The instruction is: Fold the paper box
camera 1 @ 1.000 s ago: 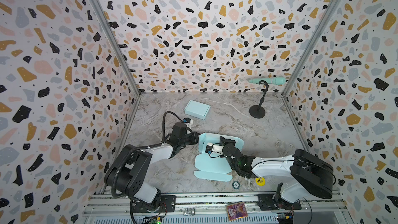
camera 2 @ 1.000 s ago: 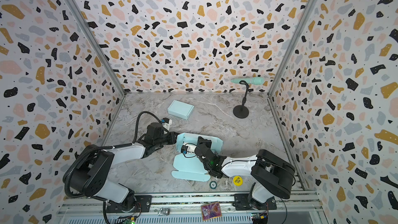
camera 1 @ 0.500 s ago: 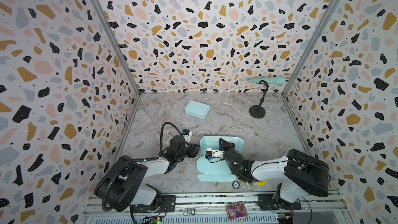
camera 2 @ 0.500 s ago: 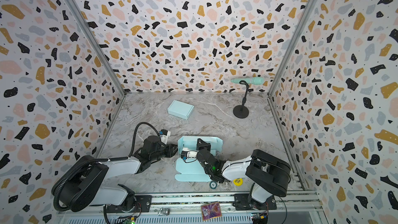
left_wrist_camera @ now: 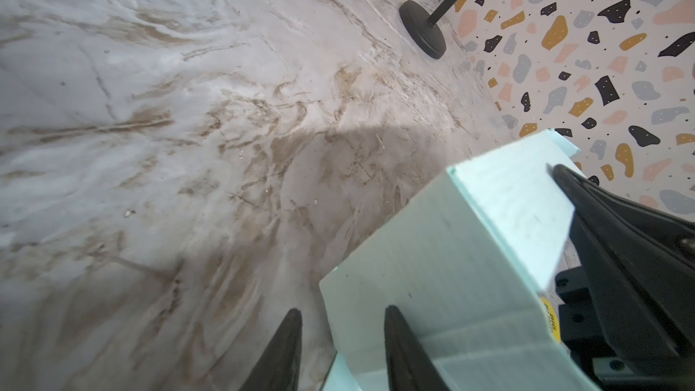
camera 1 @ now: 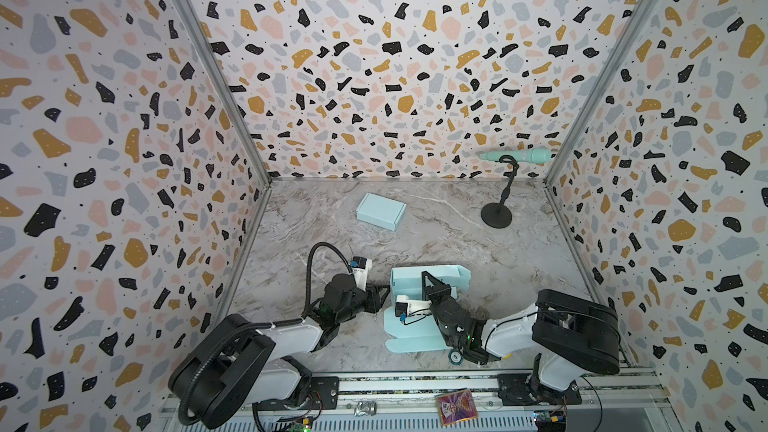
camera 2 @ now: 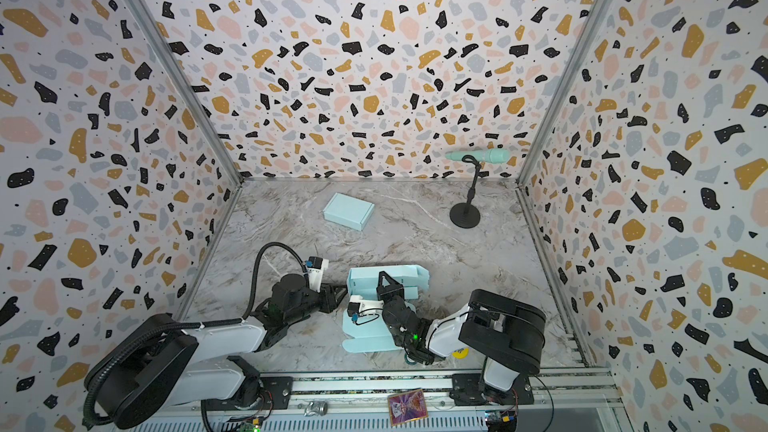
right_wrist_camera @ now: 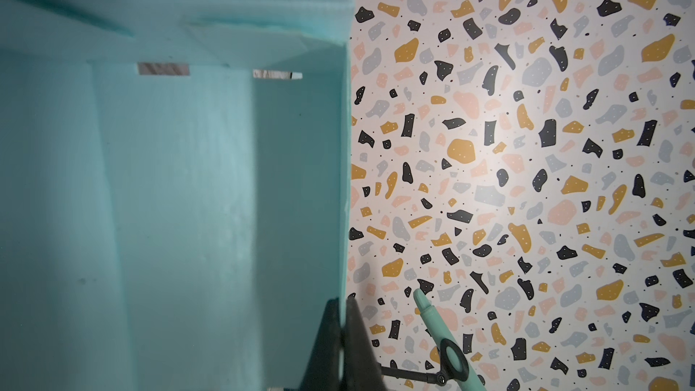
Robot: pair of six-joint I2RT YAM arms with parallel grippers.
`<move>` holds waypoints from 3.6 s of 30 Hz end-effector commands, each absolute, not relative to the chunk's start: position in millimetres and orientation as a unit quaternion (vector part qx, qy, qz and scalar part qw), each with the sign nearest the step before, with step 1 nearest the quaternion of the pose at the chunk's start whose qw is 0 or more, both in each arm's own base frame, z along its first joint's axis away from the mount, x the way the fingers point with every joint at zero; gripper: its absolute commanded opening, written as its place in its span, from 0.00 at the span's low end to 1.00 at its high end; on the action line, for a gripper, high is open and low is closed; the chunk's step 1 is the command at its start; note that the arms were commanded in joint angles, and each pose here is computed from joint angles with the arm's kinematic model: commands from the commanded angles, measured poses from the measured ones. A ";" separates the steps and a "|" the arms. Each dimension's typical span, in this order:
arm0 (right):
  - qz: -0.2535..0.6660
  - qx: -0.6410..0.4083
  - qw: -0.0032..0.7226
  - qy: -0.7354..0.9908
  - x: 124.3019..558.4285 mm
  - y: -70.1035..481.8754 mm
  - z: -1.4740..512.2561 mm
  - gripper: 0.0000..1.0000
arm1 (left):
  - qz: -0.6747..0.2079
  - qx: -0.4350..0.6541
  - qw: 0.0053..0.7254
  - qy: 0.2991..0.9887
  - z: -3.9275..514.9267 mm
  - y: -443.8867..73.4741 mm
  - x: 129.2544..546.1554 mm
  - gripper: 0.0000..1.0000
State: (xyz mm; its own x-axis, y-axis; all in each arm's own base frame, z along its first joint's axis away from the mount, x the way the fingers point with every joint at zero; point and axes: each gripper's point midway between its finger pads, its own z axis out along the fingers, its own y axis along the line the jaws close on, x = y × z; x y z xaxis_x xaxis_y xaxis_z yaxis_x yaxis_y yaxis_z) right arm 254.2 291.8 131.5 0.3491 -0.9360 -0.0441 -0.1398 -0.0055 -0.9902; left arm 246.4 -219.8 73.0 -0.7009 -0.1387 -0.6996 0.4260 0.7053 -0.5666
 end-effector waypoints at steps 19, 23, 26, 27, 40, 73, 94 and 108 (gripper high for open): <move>-0.343 -0.619 0.552 0.442 229.9 297.9 124.0 0.00 | -0.319 0.116 0.419 0.842 59.7 -220.2 236.4 0.52; -0.337 -0.627 0.543 0.445 224.1 301.1 114.8 0.00 | -0.300 0.111 0.432 0.843 59.7 -216.5 243.4 0.49; -0.334 -0.632 0.539 0.446 221.5 301.4 110.0 0.00 | -0.285 0.118 0.437 0.845 58.7 -214.2 246.0 0.49; -0.330 -0.633 0.539 0.447 220.6 302.8 109.1 0.00 | -0.282 0.121 0.439 0.844 59.2 -214.3 246.4 0.49; -0.310 -0.648 0.527 0.455 219.7 317.0 95.6 0.00 | -0.300 0.152 0.494 0.802 91.6 -230.9 260.3 0.47; 0.166 -0.475 0.542 0.673 137.1 340.8 195.7 0.64 | -0.221 0.160 0.526 0.805 77.2 -219.2 261.6 0.15; 0.345 -0.352 0.298 0.818 255.0 357.7 140.7 0.65 | -0.206 0.172 0.522 0.809 74.3 -226.5 266.3 0.15; 0.369 -0.338 0.242 0.831 238.0 353.2 104.2 0.50 | -0.190 0.159 0.528 0.812 63.0 -228.3 274.6 0.12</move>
State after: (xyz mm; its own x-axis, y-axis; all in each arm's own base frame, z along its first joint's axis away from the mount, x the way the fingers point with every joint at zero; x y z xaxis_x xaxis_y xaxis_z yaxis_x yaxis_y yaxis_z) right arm 246.7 358.1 115.7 -0.6292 -0.3615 -0.6881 -0.7550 0.4947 0.4304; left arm 267.2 -225.3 52.4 -0.4289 0.0826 -0.8995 0.4716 0.8698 -0.1450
